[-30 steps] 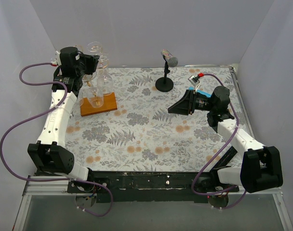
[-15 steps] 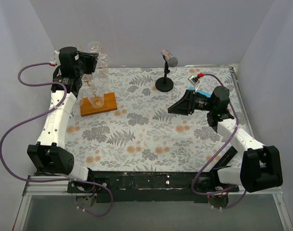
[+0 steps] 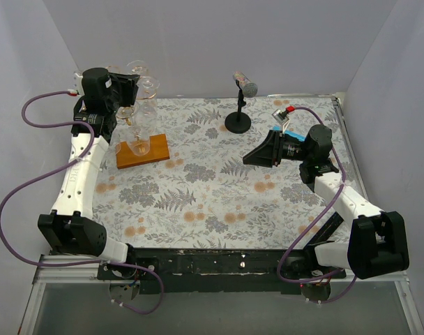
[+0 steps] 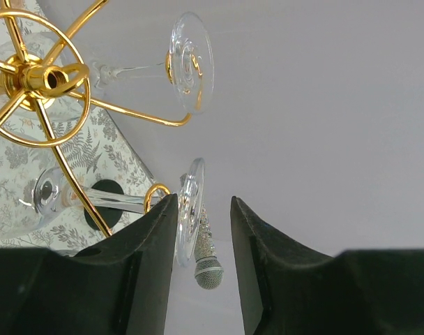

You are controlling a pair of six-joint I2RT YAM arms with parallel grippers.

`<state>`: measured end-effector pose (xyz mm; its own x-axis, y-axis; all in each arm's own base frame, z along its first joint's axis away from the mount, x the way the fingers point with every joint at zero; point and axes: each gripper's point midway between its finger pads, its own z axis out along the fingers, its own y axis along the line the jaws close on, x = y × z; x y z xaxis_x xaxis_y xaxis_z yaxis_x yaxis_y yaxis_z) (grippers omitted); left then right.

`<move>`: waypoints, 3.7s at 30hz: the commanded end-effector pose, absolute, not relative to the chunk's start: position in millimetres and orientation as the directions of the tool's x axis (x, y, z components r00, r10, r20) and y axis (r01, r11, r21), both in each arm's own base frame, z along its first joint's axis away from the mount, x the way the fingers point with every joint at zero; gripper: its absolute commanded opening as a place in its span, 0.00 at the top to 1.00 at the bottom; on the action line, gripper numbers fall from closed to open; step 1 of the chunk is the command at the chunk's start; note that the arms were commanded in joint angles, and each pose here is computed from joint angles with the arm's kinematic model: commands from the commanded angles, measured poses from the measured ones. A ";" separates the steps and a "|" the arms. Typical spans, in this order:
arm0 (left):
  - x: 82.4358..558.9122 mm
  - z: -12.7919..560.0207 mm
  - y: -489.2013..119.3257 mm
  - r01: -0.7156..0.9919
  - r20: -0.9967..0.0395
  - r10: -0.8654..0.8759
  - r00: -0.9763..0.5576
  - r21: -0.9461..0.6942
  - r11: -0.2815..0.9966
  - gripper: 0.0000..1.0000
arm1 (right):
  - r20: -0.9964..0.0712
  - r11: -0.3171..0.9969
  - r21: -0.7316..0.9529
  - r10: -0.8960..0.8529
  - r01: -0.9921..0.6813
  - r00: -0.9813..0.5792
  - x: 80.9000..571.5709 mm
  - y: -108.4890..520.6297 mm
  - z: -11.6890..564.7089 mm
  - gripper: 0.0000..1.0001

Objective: Place the wine glass upside down on the wine glass rack
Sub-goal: Turn the wine glass upside down at the wine rack, then reset both arms

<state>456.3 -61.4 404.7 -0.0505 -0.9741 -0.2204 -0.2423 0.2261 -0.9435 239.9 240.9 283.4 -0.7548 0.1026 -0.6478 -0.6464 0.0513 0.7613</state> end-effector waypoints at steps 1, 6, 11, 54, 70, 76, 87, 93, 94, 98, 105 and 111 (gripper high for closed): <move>436.6 461.6 -52.8 -0.110 -0.078 -0.997 0.026 -0.991 0.075 0.65 | -0.693 0.050 0.719 0.117 -0.693 -0.711 245.2 240.9 296.5 0.30; 437.8 459.7 -51.5 -0.118 -0.084 -0.996 0.032 -0.990 0.080 0.64 | -0.694 0.051 0.718 0.118 -0.694 -0.710 245.6 241.0 296.9 0.30; 438.4 460.0 -47.8 -0.125 -0.096 -0.994 0.049 -0.988 0.089 0.63 | -0.691 0.050 0.721 0.115 -0.691 -0.713 245.3 241.0 296.3 0.30; 364.6 503.9 -28.7 0.035 -0.343 -0.933 0.113 -0.937 0.349 0.30 | -0.726 0.088 0.688 0.104 -0.720 -0.680 253.8 240.4 290.9 0.30; 201.2 469.8 -161.2 0.749 -0.944 -0.324 -0.057 -0.255 0.611 0.02 | -0.972 0.592 -0.068 -0.220 -0.803 -0.080 310.0 132.9 294.0 0.25; 197.9 382.2 -152.1 0.714 -0.983 -0.172 -0.064 -0.165 0.680 0.02 | -0.948 0.882 -0.233 -0.300 -0.410 -0.106 320.3 55.1 321.0 0.11; 199.5 334.8 -99.9 0.449 -0.971 -0.234 -0.052 -0.232 0.863 0.02 | -0.963 0.889 -0.198 -0.254 -0.413 -0.086 277.9 58.8 338.7 0.10; 197.5 328.4 -78.9 0.321 -0.928 -0.371 -0.043 -0.364 0.874 0.02 | -0.984 0.910 -0.085 -0.141 -0.405 -0.112 270.1 63.4 339.5 0.09; 197.2 326.7 -75.6 0.303 -0.924 -0.381 -0.039 -0.375 0.876 0.02 | -0.985 0.914 -0.068 -0.124 -0.400 -0.117 268.9 63.6 339.3 0.09; 192.9 323.1 -72.7 0.297 -0.908 -0.418 -0.017 -0.404 0.865 0.02 | -0.992 0.951 0.001 -0.038 -0.308 -0.122 269.4 48.6 344.6 0.08; 191.4 301.7 -80.0 0.334 -0.910 -0.413 -0.034 -0.399 0.854 0.02 | -0.992 0.960 0.036 0.000 -0.277 -0.126 267.0 42.6 343.1 0.07; 192.4 286.0 -77.9 0.321 -0.912 -0.408 -0.035 -0.397 0.860 0.02 | -0.990 0.963 0.043 0.005 -0.268 -0.141 268.0 38.5 338.0 0.07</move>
<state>193.0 -80.3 286.6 -0.0560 -0.4055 -0.9124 0.3249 0.8567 -0.4006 266.2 41.3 333.6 -0.1651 -0.0127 -0.9862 -0.2793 0.9596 0.0344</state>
